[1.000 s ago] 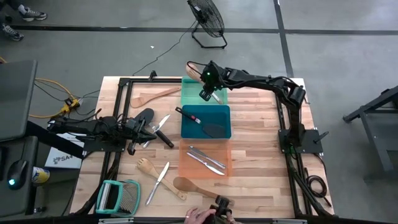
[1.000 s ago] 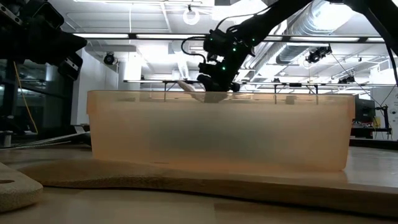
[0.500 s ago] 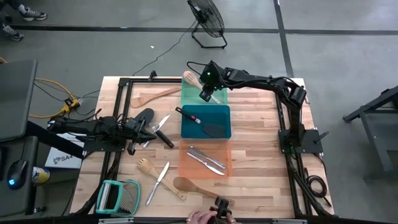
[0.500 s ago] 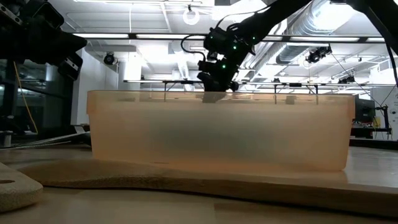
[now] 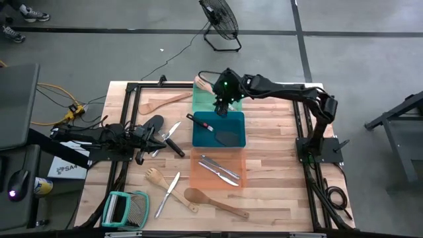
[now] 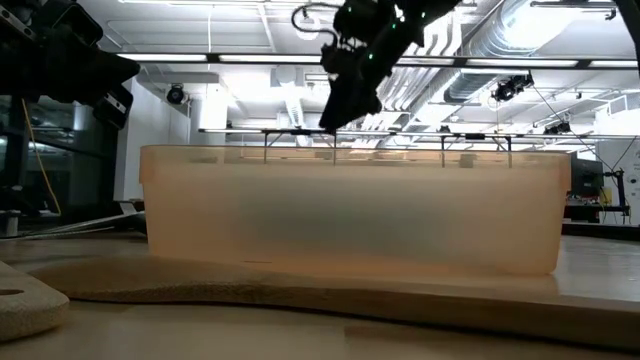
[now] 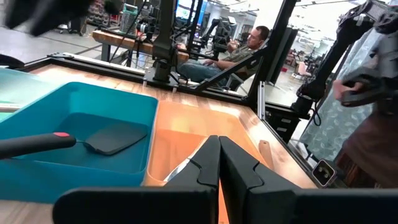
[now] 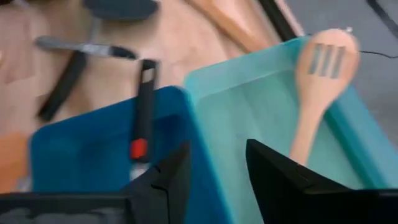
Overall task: Pick & Place Kitchen Items
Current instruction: Put the wooden serving spoon into the green bin
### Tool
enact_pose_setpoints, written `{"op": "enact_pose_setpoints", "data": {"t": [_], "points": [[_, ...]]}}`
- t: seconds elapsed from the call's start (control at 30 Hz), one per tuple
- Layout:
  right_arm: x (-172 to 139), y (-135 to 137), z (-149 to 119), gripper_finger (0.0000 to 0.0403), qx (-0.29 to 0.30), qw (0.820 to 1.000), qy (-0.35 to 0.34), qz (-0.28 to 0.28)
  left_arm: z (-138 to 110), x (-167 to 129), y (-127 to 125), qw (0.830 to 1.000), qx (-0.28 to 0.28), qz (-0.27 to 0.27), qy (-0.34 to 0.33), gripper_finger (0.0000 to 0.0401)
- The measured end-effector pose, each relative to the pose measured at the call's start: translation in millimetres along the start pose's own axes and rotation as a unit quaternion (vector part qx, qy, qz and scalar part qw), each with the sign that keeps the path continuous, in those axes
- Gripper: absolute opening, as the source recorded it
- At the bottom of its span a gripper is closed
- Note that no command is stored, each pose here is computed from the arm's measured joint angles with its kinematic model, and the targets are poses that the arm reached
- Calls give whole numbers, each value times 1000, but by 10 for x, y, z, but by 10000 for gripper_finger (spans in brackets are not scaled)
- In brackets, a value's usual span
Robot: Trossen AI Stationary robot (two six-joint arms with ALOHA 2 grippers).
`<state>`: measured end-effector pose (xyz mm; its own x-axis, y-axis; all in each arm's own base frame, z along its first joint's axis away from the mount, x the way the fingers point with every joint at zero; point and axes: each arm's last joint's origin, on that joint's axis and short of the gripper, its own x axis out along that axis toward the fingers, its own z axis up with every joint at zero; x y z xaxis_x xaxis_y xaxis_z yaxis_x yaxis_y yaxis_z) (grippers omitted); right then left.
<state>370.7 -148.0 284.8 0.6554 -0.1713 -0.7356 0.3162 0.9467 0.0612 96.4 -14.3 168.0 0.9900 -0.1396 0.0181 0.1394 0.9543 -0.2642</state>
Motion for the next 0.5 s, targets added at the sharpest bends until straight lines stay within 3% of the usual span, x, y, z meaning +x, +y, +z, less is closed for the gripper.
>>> {"op": "enact_pose_setpoints", "data": {"t": [0.3,0.5], "points": [[-135,734,-165,248,-53,994,69,67,0,0,0,1000,0,0,0,0],[-254,1197,-314,274,-95,985,106,97,0,0,0,1000,0,0,0,0]]}}
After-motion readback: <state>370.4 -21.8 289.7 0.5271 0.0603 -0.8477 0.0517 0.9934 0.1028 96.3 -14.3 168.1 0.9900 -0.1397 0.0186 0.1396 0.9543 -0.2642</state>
